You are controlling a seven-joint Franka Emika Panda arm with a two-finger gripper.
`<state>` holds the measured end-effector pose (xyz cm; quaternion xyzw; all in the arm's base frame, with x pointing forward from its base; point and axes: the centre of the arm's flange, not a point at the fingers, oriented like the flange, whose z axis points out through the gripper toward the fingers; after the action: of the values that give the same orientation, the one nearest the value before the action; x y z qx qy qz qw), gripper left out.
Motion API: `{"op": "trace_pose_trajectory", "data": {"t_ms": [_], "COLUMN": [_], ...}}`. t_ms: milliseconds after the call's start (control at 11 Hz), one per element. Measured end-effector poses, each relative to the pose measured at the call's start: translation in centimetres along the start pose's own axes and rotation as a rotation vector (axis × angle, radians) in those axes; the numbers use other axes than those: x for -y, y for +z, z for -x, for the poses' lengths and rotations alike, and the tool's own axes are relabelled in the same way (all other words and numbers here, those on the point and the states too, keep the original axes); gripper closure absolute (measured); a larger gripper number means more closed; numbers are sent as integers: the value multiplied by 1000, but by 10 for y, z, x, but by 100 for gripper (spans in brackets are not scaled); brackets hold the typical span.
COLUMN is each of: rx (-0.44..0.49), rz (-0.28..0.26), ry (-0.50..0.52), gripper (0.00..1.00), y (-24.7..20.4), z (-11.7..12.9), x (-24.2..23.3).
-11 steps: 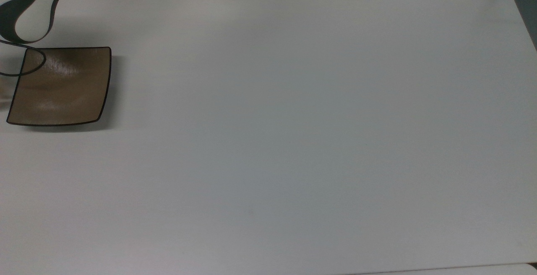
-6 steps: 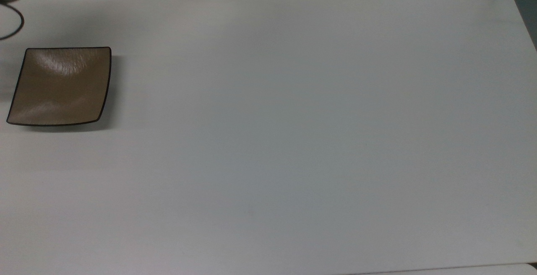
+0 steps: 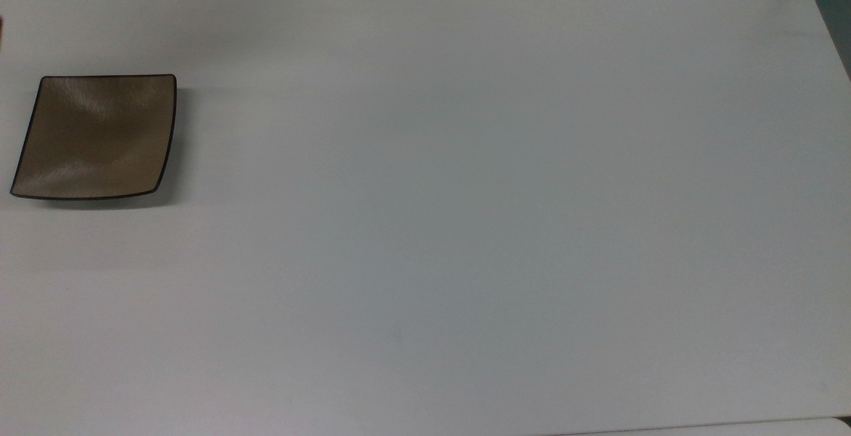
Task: Bananas placed on a ceramic plate
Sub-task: 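Carry the held banana over the brown square plate, then lower the banana onto the plate and open the gripper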
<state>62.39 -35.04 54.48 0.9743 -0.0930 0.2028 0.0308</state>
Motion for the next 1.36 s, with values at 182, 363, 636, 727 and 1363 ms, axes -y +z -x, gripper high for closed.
{"op": "trace_pose_trajectory", "data": {"t_ms": [182, 363, 636, 727, 1363], "rx": [68, 129, 190, 172, 82], "rz": [-54, -97, -126, -119, -59], "ry": [-115, -209, -235, -233, -199], "gripper": [67, 67, 67, 67, 67], "y": [-16, -5, 29, 43, 113], "z": [5, 21, 45, 51, 92], "x": [40, 76, 98, 100, 87]}}
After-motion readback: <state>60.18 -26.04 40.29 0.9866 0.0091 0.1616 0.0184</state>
